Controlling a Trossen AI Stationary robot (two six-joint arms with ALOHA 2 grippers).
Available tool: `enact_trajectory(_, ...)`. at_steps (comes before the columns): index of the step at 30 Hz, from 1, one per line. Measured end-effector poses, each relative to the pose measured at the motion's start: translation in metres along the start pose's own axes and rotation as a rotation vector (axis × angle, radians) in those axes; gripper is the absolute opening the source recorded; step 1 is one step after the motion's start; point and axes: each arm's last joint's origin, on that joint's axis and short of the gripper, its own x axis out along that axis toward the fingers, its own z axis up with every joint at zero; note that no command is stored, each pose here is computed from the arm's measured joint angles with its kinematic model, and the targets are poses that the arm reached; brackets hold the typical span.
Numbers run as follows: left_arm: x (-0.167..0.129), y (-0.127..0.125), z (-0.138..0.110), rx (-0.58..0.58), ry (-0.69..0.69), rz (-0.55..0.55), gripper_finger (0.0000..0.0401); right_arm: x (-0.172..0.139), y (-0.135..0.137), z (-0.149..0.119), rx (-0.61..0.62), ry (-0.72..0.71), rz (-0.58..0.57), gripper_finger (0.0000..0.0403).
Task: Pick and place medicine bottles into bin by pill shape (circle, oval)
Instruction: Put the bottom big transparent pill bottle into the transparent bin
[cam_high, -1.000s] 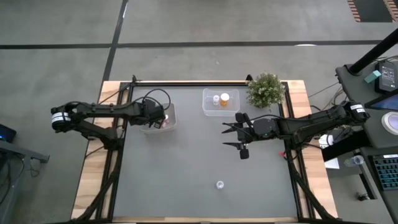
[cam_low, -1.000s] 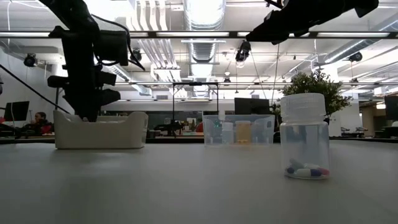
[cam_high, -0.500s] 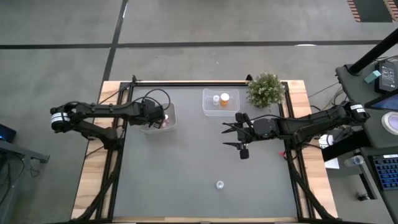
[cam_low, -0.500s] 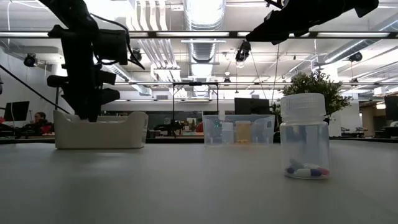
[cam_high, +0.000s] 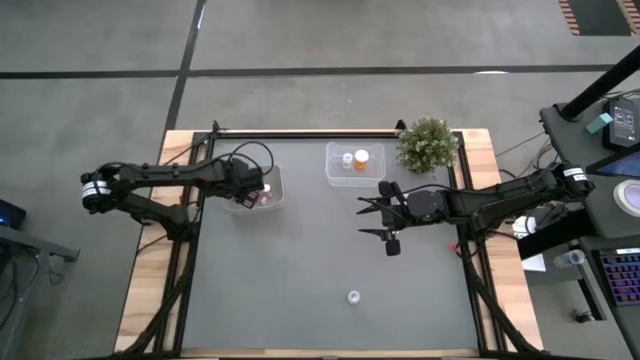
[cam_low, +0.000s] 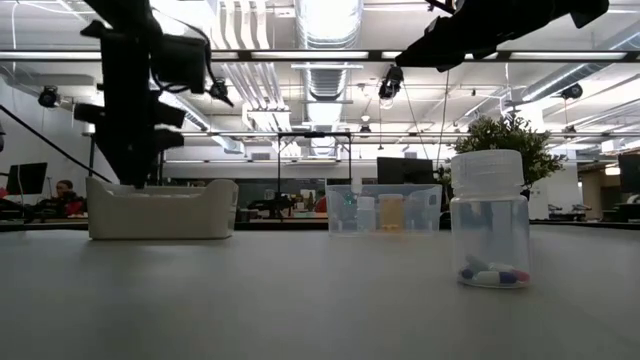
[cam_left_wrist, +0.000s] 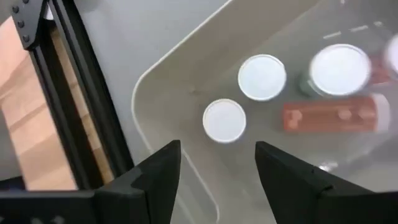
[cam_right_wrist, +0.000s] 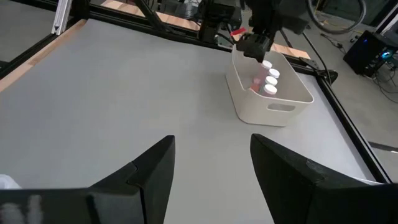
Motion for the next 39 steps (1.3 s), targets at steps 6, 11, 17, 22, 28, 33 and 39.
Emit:
enact_trajectory(6, -0.026, 0.002, 0.012, 0.043, 0.039, -0.06, 0.0192, 0.0, 0.0, 0.0, 0.022, 0.0, 0.0, 0.0203)
enact_trajectory(11, -0.053, -0.006, 0.018, 0.115, -0.023, -0.164, 0.0191, 0.0, 0.001, 0.0, 0.087, 0.0, 0.0, 0.0203)
enact_trajectory(17, -0.084, -0.029, 0.014, 0.236, -0.189, -0.337, 0.0191, 0.001, 0.021, 0.002, 0.134, 0.001, 0.082, 0.0203)
enact_trajectory(22, -0.109, -0.057, 0.0, 0.36, -0.391, -0.555, 0.0191, 0.003, 0.044, 0.006, 0.214, 0.018, 0.16, 0.0203)
enact_trajectory(28, -0.137, -0.082, -0.02, 0.479, -0.612, -0.779, 0.0191, 0.014, 0.076, 0.016, 0.244, 0.075, 0.255, 0.0203)
enact_trajectory(33, -0.154, -0.094, -0.031, 0.475, -0.743, -0.889, 0.0191, 0.027, 0.102, 0.019, 0.245, 0.216, 0.301, 0.0203)
enact_trajectory(39, -0.158, -0.104, -0.039, 0.51, -0.789, -0.914, 0.0191, 0.043, 0.133, 0.024, 0.204, 0.396, 0.326, 0.0203)
